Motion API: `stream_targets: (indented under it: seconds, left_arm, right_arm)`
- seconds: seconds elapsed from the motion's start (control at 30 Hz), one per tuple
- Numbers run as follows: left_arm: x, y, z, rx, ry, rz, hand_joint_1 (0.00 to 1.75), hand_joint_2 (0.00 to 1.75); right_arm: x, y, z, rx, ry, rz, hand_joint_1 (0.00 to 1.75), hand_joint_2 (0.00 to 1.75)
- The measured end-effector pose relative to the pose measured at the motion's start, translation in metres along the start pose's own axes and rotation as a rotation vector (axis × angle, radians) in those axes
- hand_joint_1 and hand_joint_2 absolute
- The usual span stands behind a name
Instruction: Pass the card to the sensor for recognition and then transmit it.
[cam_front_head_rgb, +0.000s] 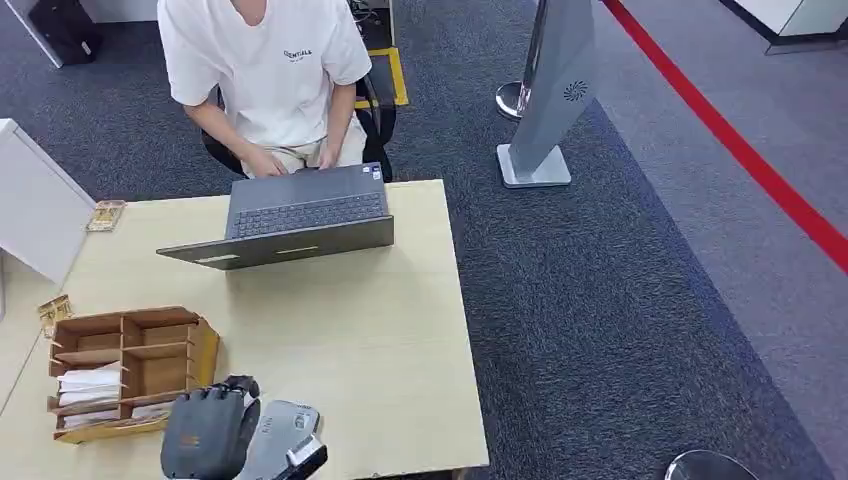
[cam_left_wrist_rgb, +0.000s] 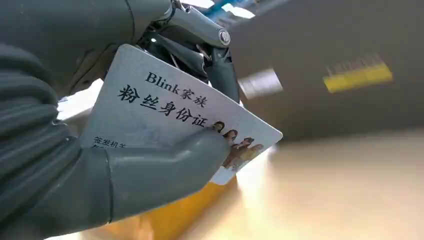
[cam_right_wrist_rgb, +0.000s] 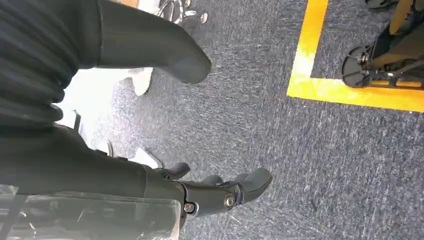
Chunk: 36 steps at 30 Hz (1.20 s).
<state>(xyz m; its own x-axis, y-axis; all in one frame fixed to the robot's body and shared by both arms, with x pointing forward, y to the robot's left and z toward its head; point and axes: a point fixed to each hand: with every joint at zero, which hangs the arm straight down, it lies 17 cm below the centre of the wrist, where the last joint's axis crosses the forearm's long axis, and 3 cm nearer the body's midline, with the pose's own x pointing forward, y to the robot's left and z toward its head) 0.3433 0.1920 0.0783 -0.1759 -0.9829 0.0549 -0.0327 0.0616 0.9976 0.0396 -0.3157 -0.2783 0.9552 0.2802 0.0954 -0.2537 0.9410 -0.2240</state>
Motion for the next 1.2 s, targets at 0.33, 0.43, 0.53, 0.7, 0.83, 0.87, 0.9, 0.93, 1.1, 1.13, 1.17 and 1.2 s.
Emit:
stream_targets:
  seconds: [0.33, 0.43, 0.53, 0.7, 0.83, 0.87, 0.9, 0.93, 1.1, 1.13, 1.17, 1.2]
  left_arm:
    - [-0.051, 0.119, -0.038, 0.336, 0.095, -0.057, 1.75, 1.75]
    - [-0.067, 0.174, -0.061, 0.458, 0.104, -0.112, 1.75, 1.75]
    - [-0.089, 0.22, -0.083, 0.548, 0.149, -0.173, 1.75, 1.75]
    - [-0.128, 0.277, -0.139, 0.623, 0.204, -0.314, 1.75, 1.75]
    - [-0.139, 0.283, -0.176, 0.582, 0.213, -0.388, 1.75, 1.75]
    - [-0.142, 0.282, -0.186, 0.564, 0.216, -0.404, 1.75, 1.75]
    - [-0.143, 0.282, -0.195, 0.552, 0.216, -0.42, 1.75, 1.75]
    - [-0.145, 0.281, -0.202, 0.539, 0.217, -0.432, 1.75, 1.75]
    - [-0.156, 0.275, -0.226, 0.482, 0.238, -0.472, 1.75, 1.75]
    - [-0.159, 0.27, -0.229, 0.466, 0.243, -0.477, 1.75, 1.75]
    - [-0.159, 0.268, -0.232, 0.458, 0.243, -0.481, 1.75, 1.75]
    - [-0.159, 0.267, -0.236, 0.451, 0.244, -0.485, 1.75, 1.75]
  right_arm:
    - [0.004, 0.003, 0.0, 0.011, -0.023, 0.043, 0.0, 1.75]
    - [0.009, 0.003, -0.001, 0.021, -0.043, 0.082, 0.0, 1.75]
    - [0.013, 0.002, -0.002, 0.031, -0.059, 0.121, 0.0, 1.75]
    - [0.019, 0.0, -0.004, 0.054, -0.083, 0.201, 0.0, 1.75]
    - [0.02, 0.0, -0.005, 0.067, -0.084, 0.234, 0.0, 1.75]
    - [0.018, -0.002, -0.005, 0.069, -0.081, 0.241, 0.0, 1.75]
    - [0.018, -0.001, -0.005, 0.074, -0.081, 0.247, 0.0, 1.75]
    - [0.018, -0.002, -0.005, 0.073, -0.081, 0.252, 0.0, 1.75]
    - [0.017, -0.005, -0.006, 0.076, -0.078, 0.26, 0.0, 1.75]
    - [0.016, -0.006, -0.006, 0.074, -0.076, 0.26, 0.0, 1.75]
    - [0.016, -0.006, -0.006, 0.076, -0.077, 0.26, 0.0, 1.75]
    - [0.016, -0.007, -0.006, 0.075, -0.076, 0.261, 0.0, 1.75]
